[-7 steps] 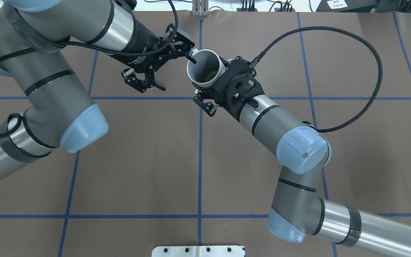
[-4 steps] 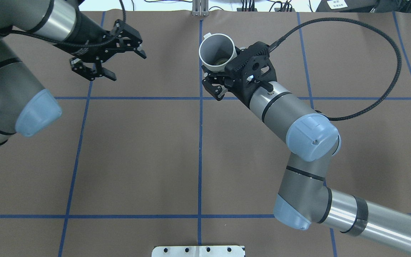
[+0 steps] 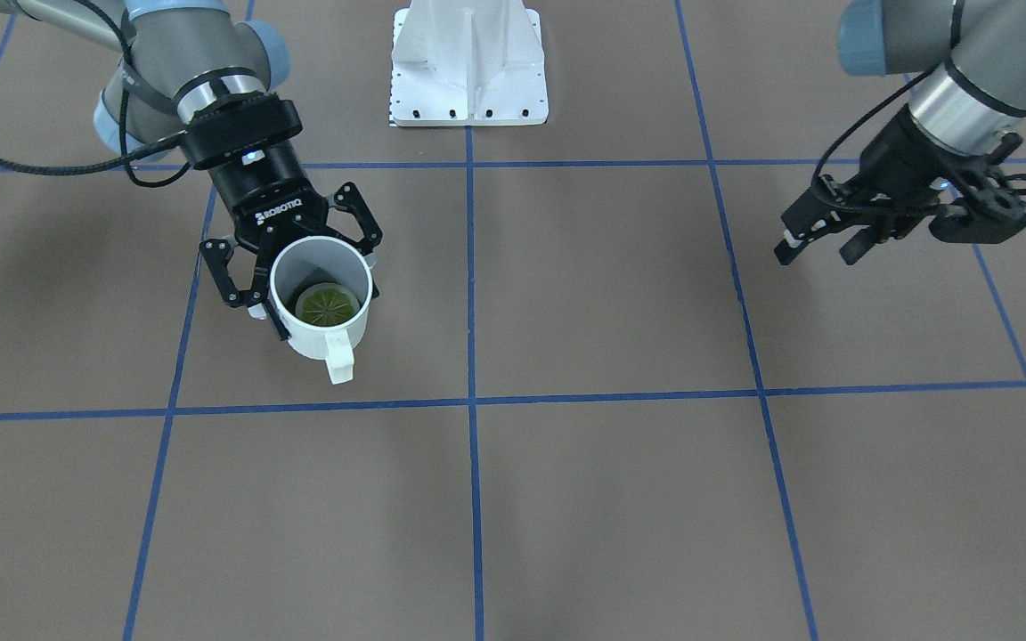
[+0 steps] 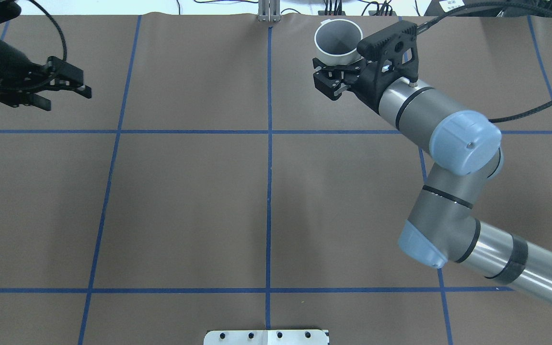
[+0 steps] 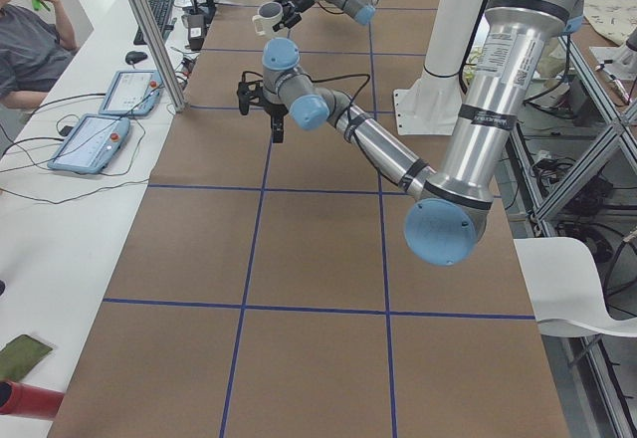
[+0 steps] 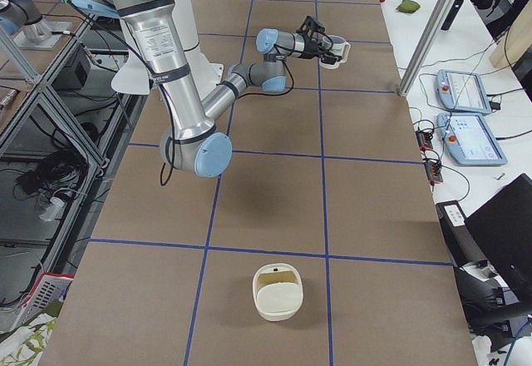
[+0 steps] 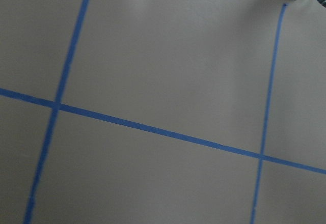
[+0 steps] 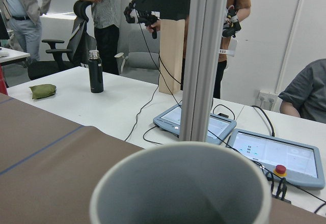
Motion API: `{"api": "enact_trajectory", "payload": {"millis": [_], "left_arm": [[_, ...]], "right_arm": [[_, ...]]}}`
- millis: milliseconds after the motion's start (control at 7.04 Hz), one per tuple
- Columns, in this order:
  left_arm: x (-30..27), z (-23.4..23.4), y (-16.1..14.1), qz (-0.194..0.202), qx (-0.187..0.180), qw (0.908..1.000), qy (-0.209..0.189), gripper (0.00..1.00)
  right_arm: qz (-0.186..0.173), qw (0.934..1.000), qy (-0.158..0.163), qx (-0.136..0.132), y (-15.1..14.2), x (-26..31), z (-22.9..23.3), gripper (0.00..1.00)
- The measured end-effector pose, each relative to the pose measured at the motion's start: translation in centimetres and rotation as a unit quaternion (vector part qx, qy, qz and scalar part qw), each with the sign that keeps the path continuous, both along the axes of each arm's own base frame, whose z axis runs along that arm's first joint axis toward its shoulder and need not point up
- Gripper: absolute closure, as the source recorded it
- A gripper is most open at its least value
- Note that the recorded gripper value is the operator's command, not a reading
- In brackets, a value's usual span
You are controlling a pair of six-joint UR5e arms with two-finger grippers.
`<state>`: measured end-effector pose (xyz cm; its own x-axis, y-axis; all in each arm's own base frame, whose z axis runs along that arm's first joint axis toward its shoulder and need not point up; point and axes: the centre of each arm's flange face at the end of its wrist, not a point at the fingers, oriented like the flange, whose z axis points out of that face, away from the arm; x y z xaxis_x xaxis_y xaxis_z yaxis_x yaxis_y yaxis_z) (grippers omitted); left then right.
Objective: Left arm hands cup to right arm to dump lemon
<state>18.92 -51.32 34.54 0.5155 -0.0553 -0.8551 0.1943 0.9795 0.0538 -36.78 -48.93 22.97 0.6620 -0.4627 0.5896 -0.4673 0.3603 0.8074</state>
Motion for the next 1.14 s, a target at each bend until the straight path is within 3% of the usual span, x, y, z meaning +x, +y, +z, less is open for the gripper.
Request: {"api": "enact_trajectory", "payload": {"millis": [284, 568, 710, 852, 1136], "left_arm": [[-5.9, 6.5, 0.4, 0.049, 0.062, 0.9943, -0.071, 0.0], [-8.8, 8.7, 0.3, 0.078, 0.082, 0.9881, -0.105, 0.0], [-9.2, 9.1, 0.2, 0.085, 0.086, 0.9865, -0.11, 0.0], [-9.8, 10.0, 0.2, 0.094, 0.095, 0.984, -0.117, 0.0], [-13.0, 12.6, 0.4, 0.115, 0.113, 0.9772, -0.139, 0.0]], "right_arm": [[-0.019, 0.9988, 0.025, -0.036, -1.7, 5.8, 5.3, 0.61], [-0.017, 0.996, 0.046, -0.075, -0.1, 13.0, 11.3, 0.62], [-0.011, 0.9952, 0.035, -0.091, 1.6, 15.6, 13.7, 0.62], [-0.002, 0.9944, 0.0, -0.106, 3.5, 18.1, 16.3, 0.63], [0.012, 0.9914, -0.043, -0.123, 7.6, 23.5, 21.8, 0.7]]}}
